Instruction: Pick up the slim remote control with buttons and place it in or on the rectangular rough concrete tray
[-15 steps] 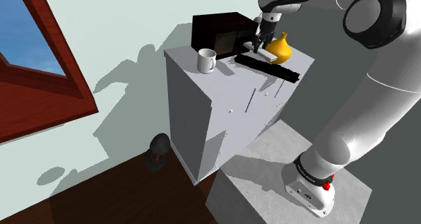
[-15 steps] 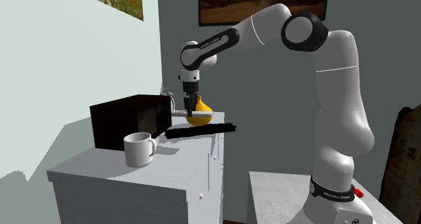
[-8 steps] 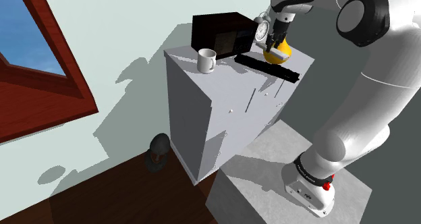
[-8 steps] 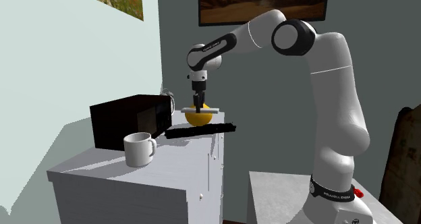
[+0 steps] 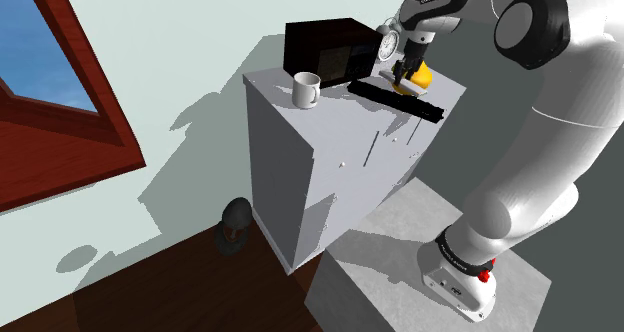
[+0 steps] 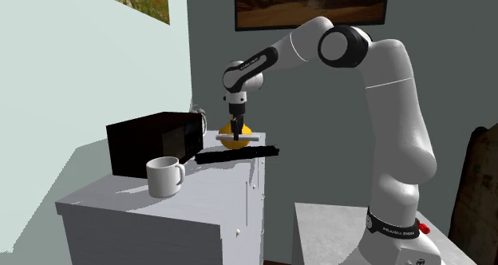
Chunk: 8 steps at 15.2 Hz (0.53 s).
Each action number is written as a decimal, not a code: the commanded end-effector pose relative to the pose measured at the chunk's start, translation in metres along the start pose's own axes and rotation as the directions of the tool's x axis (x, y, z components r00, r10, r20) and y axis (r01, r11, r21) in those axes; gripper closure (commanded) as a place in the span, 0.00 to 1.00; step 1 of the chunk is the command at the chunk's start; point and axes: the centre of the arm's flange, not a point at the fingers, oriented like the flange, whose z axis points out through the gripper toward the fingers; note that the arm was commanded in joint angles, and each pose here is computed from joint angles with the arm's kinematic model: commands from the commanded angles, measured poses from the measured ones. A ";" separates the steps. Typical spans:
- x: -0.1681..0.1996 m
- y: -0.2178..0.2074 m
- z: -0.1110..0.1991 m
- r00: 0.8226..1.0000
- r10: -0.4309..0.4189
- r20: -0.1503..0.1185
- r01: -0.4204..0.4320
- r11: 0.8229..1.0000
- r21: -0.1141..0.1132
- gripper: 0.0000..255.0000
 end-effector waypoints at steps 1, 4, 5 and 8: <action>0.000 0.000 0.011 1.000 0.000 -0.001 0.000 1.000 0.000 1.00; 0.000 0.000 0.027 1.000 0.000 -0.001 0.000 1.000 0.000 1.00; 0.001 0.000 0.032 1.000 0.000 -0.001 0.000 1.000 0.000 1.00; 0.001 0.000 0.039 1.000 0.000 -0.001 0.000 1.000 0.000 1.00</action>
